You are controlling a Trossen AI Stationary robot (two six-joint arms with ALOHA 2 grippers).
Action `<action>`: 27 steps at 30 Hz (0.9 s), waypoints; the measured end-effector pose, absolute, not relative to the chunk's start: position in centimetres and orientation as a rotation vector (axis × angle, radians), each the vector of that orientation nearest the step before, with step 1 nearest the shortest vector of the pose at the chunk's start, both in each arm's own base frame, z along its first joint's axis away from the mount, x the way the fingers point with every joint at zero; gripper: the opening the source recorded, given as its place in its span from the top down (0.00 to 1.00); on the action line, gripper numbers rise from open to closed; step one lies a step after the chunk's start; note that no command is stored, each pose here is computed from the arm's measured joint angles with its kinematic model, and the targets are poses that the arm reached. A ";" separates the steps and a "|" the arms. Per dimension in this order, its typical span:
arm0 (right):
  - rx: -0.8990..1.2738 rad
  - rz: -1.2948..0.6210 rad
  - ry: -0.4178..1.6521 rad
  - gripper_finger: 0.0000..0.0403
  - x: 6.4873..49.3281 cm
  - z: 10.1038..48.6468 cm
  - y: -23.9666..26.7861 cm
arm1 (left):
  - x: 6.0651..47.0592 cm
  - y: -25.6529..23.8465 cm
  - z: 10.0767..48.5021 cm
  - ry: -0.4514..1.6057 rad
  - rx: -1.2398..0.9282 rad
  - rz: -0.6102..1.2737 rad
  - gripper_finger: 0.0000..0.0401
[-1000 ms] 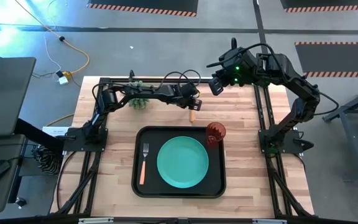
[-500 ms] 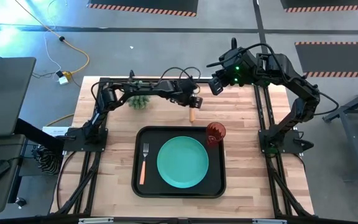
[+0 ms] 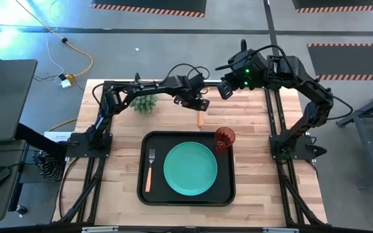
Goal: Pick and place plate/cup/fork/spoon on tray
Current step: Put the yellow spoon on the black tray between the orange fork and blue plate
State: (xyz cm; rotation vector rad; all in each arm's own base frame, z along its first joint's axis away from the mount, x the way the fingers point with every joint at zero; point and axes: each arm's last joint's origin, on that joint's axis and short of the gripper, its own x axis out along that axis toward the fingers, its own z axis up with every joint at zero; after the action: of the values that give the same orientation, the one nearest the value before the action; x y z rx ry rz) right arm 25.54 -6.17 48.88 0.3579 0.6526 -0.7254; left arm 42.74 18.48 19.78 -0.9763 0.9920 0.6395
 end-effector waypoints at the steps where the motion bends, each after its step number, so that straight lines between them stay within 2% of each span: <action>1: 0.358 -0.725 0.653 0.79 25.5 48.9 -6.2 | 42.7 18.5 19.9 1.002 -0.988 0.646 0.62; 6: 0.356 -0.725 0.656 0.79 25.5 48.9 -6.2 | 42.3 18.1 19.7 1.061 -1.049 0.605 0.62; 15: 0.353 -0.727 0.674 0.79 25.4 48.7 -6.1 | 42.5 17.9 19.7 1.043 -1.059 0.631 0.62; 27: 0.354 -0.725 0.679 0.79 25.4 48.7 -6.1 | 43.5 18.1 15.1 1.129 -1.186 0.597 0.62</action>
State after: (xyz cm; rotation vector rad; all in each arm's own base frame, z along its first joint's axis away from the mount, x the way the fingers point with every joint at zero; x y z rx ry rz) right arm 25.38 -6.12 48.72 0.3542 0.6789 -0.7254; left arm 43.46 18.10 15.13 -1.1858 1.1285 0.5972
